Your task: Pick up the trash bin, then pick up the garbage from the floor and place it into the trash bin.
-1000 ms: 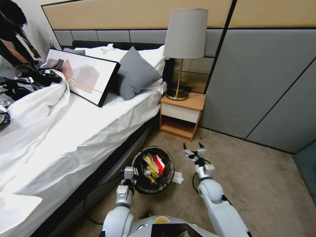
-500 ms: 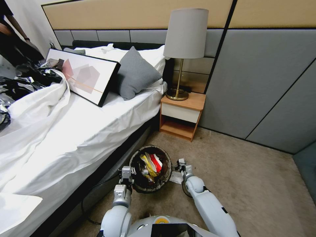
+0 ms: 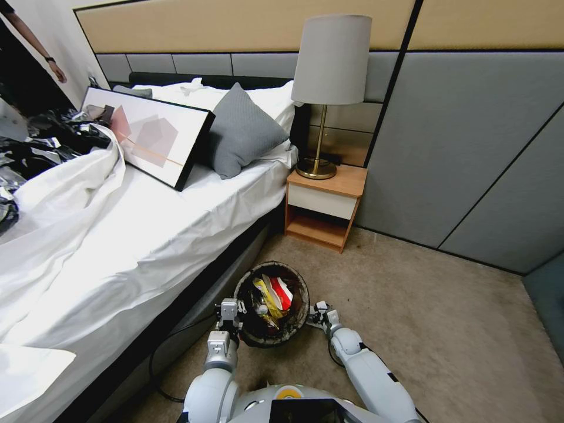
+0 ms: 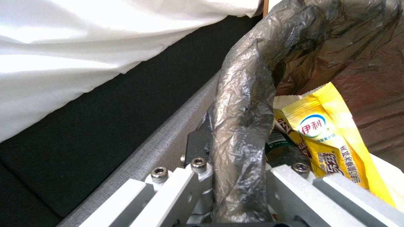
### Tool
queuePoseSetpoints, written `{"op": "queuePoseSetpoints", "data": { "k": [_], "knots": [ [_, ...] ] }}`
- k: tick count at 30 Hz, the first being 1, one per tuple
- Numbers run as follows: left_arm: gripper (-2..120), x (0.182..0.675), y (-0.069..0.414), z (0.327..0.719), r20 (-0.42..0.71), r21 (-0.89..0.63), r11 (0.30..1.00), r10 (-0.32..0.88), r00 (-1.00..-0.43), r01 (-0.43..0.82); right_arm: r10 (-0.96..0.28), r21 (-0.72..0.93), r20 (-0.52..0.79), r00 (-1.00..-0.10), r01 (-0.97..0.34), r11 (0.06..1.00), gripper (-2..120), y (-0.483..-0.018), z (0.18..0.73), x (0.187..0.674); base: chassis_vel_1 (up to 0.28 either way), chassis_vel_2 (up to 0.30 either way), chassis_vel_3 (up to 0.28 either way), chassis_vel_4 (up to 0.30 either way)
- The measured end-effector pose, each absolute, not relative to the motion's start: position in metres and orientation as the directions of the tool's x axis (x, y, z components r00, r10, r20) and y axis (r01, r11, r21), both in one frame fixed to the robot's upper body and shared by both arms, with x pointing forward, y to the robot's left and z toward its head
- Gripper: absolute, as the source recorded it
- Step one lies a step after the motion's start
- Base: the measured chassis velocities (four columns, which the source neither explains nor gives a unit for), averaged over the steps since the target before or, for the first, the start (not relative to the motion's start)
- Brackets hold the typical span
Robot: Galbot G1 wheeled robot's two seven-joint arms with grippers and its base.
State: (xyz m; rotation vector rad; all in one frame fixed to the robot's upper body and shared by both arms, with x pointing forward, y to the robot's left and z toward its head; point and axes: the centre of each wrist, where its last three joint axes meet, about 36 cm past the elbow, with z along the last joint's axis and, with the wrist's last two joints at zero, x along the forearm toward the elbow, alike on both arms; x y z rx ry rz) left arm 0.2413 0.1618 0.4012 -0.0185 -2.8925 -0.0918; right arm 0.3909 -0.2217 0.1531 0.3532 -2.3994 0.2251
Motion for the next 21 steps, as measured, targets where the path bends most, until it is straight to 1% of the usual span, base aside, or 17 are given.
{"op": "queuePoseSetpoints", "data": {
  "k": [8,18,21],
  "knots": [
    [1,0.241,0.160,0.402,0.244,0.061,0.998,0.009,-0.970,0.024,-0.175,-0.075,0.667,-0.725,-0.298,0.952,100,-0.228,0.142,0.389,0.000,0.000,0.000,0.000],
    [1,0.241,0.160,0.402,0.242,0.060,0.998,0.009,-0.970,0.024,-0.170,-0.084,0.662,-0.730,-0.298,0.951,100,-0.226,0.141,0.385,0.000,0.000,0.000,0.000],
    [1,0.241,0.160,0.402,0.241,0.060,0.998,0.009,-0.970,0.024,-0.166,-0.089,0.655,-0.737,-0.294,0.952,96,-0.223,0.144,0.381,0.000,0.000,0.000,0.000]
  ]
}}
